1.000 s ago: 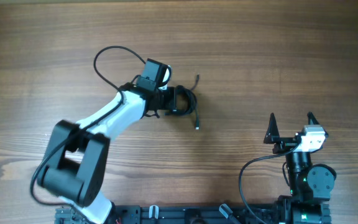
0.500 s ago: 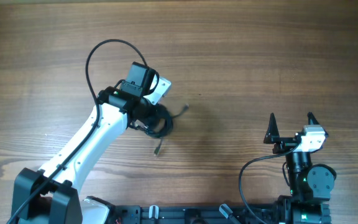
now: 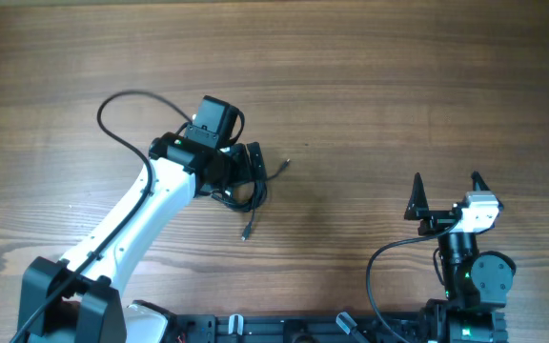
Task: Untangle cables
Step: 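Grasp the black cable bundle with the left gripper and lift it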
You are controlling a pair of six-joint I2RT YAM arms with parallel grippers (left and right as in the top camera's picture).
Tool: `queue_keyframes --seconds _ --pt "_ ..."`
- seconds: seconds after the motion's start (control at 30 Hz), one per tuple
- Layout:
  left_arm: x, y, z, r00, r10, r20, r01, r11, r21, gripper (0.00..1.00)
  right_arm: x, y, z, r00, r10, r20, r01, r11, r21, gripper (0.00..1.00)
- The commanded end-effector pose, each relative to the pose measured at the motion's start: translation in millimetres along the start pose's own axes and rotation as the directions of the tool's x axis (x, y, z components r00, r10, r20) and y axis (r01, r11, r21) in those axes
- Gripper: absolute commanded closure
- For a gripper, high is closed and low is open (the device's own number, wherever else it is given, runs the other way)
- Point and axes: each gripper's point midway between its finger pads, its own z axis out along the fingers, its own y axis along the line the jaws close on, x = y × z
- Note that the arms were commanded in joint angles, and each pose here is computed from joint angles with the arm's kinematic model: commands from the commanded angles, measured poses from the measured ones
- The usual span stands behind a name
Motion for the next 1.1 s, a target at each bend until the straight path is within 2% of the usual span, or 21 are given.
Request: queue_keyframes --seconds 0.0,0.03,0.1,0.17,0.23,0.37,0.53,0.73,0.97,1.0,1.03,1.07 --pt "13.6 1.8 2.1 0.969 -0.245 -0.016 0.243 0.968 -0.056 0.1 -1.8 -0.5 -0.3 1.0 -0.012 0.009 0.012 1.0 0.006 0.0" --pt "16.0 18.2 0.8 0.928 -0.371 0.034 0.372 0.918 -0.136 0.1 -1.8 -0.5 -0.3 1.0 -0.011 0.009 0.011 1.0 0.006 0.0" --pt "22.3 38.3 -2.1 0.846 -0.52 0.118 0.533 0.818 -0.218 0.1 -1.8 -0.5 -0.3 1.0 -0.012 0.009 0.012 1.0 0.006 0.0" --pt "27.6 42.6 0.3 0.8 -0.581 0.15 0.6 0.767 -0.229 0.13 -1.8 -0.5 -0.3 1.0 -0.012 0.009 0.012 1.0 0.006 0.0" --pt "31.1 44.2 5.5 0.778 -0.605 0.169 0.628 0.745 -0.224 0.16 -1.8 -0.5 -0.3 1.0 -0.012 0.009 0.012 1.0 0.006 0.0" --pt "25.6 50.3 16.1 0.78 -0.584 0.225 0.624 0.754 -0.205 0.22 -1.8 -0.5 -0.3 1.0 -0.011 0.009 0.011 1.0 0.006 0.0" --pt "35.5 62.0 28.4 0.782 -0.583 0.22 0.622 0.746 -0.236 0.32 -1.8 -0.5 -0.3 1.0 -0.012 0.009 0.012 1.0 0.006 0.0" --pt "40.3 58.8 51.3 0.786 -0.589 0.187 0.618 0.759 -0.206 0.39 -1.8 -0.5 -0.3 1.0 -0.012 0.009 0.012 1.0 0.006 0.0" --pt "54.2 70.6 77.1 0.804 -0.568 0.176 0.593 0.752 -0.289 0.44 -1.8 -0.5 -0.3 1.0 -0.012 0.009 0.012 1.0 0.006 0.0" --pt "53.4 74.8 81.5 0.806 -0.561 0.19 0.592 0.747 -0.304 0.53 -1.8 -0.5 -0.3 1.0 -0.011 0.009 0.011 1.0 0.006 0.0" --pt "52.8 78.5 83.7 0.807 -0.554 0.203 0.59 0.743 -0.317 0.74 -1.8 -0.5 -0.3 1.0 -0.011 0.009 0.011 1.0 0.006 0.0" --pt "51.8 82.4 84.8 0.811 -0.544 0.217 0.585 0.741 -0.33 0.89 -1.8 -0.5 -0.3 1.0 -0.011 0.009 0.011 1.0 0.006 0.0"
